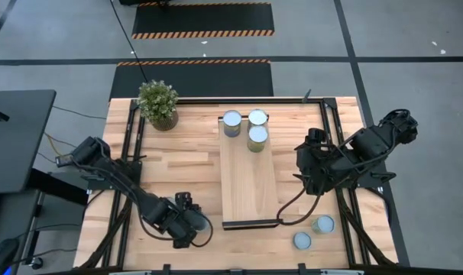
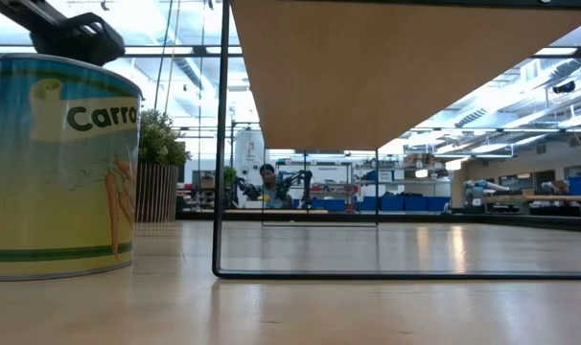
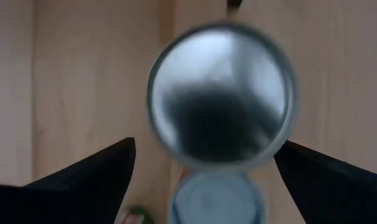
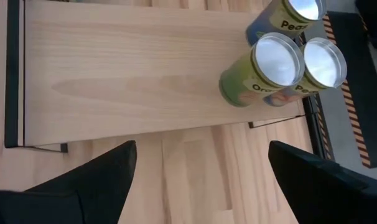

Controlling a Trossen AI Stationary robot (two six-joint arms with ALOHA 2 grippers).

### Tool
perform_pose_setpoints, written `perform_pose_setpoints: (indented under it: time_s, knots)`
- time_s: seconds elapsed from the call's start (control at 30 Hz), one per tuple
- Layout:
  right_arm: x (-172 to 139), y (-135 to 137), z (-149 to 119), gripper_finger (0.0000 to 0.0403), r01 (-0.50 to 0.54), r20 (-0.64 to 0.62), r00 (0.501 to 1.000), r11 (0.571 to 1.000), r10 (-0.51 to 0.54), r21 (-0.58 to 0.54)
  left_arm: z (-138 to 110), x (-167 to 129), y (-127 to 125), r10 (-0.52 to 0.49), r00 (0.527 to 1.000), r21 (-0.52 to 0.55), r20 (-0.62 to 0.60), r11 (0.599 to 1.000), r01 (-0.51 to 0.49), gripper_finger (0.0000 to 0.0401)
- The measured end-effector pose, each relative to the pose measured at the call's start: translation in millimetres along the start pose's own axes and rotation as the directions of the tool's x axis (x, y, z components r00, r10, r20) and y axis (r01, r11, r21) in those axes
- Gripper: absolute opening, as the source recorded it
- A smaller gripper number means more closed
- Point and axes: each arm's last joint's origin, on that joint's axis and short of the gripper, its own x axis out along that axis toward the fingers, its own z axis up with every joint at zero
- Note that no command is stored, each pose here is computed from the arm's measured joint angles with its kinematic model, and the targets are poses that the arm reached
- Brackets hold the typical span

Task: Pick and place cans onto a shelf
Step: Put the canned carrots on the shelf

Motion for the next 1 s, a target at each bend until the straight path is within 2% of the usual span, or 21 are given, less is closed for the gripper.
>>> perform_pose_setpoints:
  time_s: [0.13,0.37,0.53,0.77,1.0]
  knots:
    - [0.0,0.0,0.0,0.0372,0.0,0.0,1.0,1.0,0.0,0.03,4.6,7.3,-5.2,-0.004,0.999,-0.011,0.05,1.0,0.005,0.0386]
    - [-0.6,1.3,-0.6,0.0372,-0.016,-0.006,1.0,0.998,0.016,0.064,4.0,19.7,-7.7,0.013,0.999,-0.008,0.03,1.0,-0.012,0.0386]
    - [-0.5,1.6,-0.7,0.0372,-0.026,-0.012,1.0,0.997,0.027,0.073,8.8,21.4,-3.0,0.014,0.999,-0.063,0.037,0.998,-0.011,0.0371]
    - [-0.5,1.6,-0.8,0.0372,-0.026,-0.012,1.0,0.997,0.027,0.073,18.9,25.5,11.7,0.017,1.0,-0.182,0.023,0.983,-0.012,0.031]
    - [-1.1,1.2,-1.1,0.0372,-0.031,-0.013,0.999,0.997,0.032,0.074,28.9,13.1,46.1,0.053,0.998,-0.252,-0.017,0.966,-0.055,0.0306]
